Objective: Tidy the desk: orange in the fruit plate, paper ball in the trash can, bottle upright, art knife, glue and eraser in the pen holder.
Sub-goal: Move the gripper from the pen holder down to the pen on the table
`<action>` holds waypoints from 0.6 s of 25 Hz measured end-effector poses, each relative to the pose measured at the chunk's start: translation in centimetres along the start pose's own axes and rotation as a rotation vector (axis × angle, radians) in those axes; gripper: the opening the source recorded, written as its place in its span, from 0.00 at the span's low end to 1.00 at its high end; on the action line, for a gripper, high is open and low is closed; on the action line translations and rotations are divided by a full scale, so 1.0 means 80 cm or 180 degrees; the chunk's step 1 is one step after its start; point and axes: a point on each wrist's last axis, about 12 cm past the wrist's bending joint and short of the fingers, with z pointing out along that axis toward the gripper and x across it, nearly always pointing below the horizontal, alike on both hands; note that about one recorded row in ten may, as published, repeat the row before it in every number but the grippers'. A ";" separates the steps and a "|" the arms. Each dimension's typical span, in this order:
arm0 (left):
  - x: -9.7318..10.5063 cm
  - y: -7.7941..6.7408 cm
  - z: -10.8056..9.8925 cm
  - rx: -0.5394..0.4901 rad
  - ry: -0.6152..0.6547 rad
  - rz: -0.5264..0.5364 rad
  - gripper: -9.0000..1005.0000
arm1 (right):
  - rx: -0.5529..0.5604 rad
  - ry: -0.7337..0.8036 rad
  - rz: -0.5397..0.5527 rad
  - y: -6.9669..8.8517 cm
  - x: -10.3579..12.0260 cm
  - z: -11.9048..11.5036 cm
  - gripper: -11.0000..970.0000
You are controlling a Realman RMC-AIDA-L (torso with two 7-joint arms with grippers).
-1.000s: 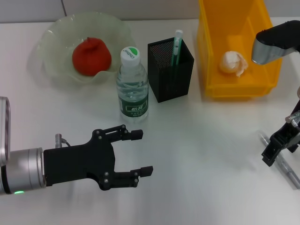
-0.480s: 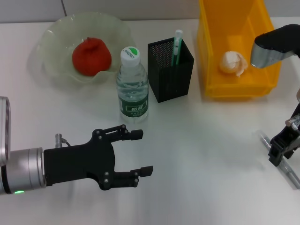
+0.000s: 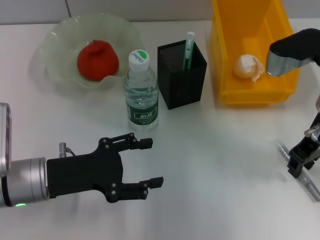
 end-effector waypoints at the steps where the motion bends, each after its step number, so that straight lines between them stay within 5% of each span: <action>1: 0.000 0.000 0.000 -0.0002 0.0000 -0.0001 0.80 | 0.0001 -0.0005 0.0003 0.000 0.000 0.000 0.38; 15: -0.001 0.001 0.001 -0.0014 -0.0018 0.0004 0.80 | 0.0019 0.0005 0.0010 -0.001 -0.001 0.007 0.37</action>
